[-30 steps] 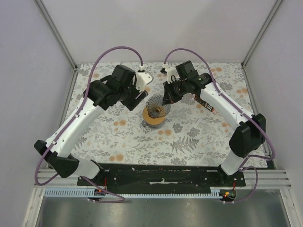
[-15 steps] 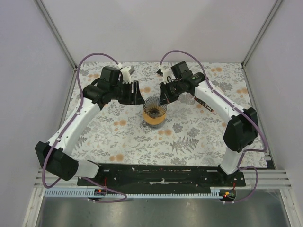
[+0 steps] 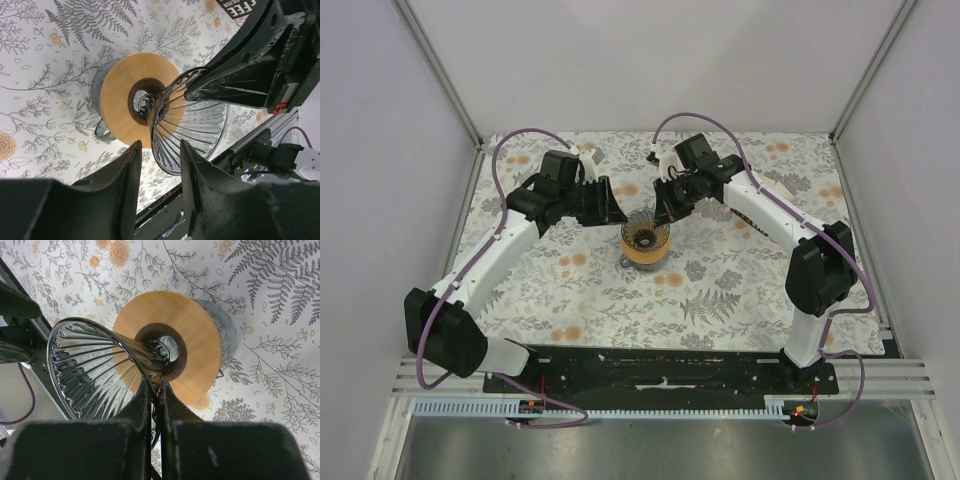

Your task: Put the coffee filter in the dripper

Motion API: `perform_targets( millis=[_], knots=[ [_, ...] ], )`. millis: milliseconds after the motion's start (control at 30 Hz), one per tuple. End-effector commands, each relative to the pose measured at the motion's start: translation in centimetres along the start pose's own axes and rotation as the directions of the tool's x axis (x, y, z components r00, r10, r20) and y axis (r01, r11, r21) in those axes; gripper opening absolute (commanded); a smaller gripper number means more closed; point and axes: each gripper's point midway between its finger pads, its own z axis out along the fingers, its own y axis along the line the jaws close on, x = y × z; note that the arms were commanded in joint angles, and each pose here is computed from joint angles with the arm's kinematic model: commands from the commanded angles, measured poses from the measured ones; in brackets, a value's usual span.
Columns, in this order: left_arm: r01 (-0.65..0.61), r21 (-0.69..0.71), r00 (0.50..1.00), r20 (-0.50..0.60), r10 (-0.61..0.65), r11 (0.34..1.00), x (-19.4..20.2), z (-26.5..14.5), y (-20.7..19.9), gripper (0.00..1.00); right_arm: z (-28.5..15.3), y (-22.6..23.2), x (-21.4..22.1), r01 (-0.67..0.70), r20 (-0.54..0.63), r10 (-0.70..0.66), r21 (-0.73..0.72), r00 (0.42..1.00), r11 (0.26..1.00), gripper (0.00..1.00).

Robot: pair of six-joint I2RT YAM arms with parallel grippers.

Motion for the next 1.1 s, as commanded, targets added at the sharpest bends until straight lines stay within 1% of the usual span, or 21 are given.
perform_targets(
  millis=[0,100,333,367,400,467,533,733,900,1067],
  knots=[
    [0.046,0.020,0.999,0.015,-0.047,0.999,0.0,1.1,0.2,0.42,-0.5,0.3,-2.0,0.037,0.053,-0.037,0.003,0.998,0.999,0.00],
    [0.061,0.059,0.998,-0.010,-0.061,0.996,0.4,1.7,-0.2,0.42,-0.2,0.1,-1.8,0.036,0.044,-0.036,0.005,0.998,0.999,0.00],
    [0.129,0.071,0.989,-0.087,-0.123,0.989,2.7,3.2,0.6,0.35,0.7,-0.7,-1.2,0.025,0.019,-0.025,0.020,1.000,0.999,0.00],
    [0.132,0.058,0.988,-0.090,-0.126,0.990,2.9,3.5,1.0,0.31,0.9,-0.8,-1.0,0.021,0.012,-0.021,0.019,1.000,1.000,0.00],
    [0.136,0.046,0.987,-0.094,-0.132,0.990,3.1,3.6,1.2,0.26,0.9,-0.8,-1.0,0.022,0.011,-0.022,0.017,1.000,1.000,0.00],
    [0.148,0.023,0.985,-0.096,-0.146,0.989,3.3,3.9,1.8,0.10,1.2,-1.0,-0.8,0.018,0.004,-0.018,0.018,1.000,1.000,0.00],
    [0.157,0.007,0.982,-0.107,-0.156,0.988,3.7,4.2,2.2,0.02,1.4,-1.3,-0.5,0.011,-0.006,-0.011,0.022,1.000,1.000,0.00],
    [0.190,-0.045,0.972,-0.131,-0.194,0.981,4.8,5.1,3.5,0.02,2.6,-2.0,1.0,-0.009,-0.048,0.010,0.025,0.999,1.000,0.00],
    [0.223,-0.087,0.956,-0.177,-0.235,0.971,6.4,6.0,4.9,0.02,3.5,-2.8,2.1,-0.037,-0.082,0.038,0.013,0.996,0.999,0.00],
    [0.237,-0.167,0.940,-0.210,-0.269,0.957,8.0,6.9,6.9,0.02,4.6,-3.8,3.5,-0.064,-0.116,0.066,0.025,0.991,0.998,0.00]
  ],
)
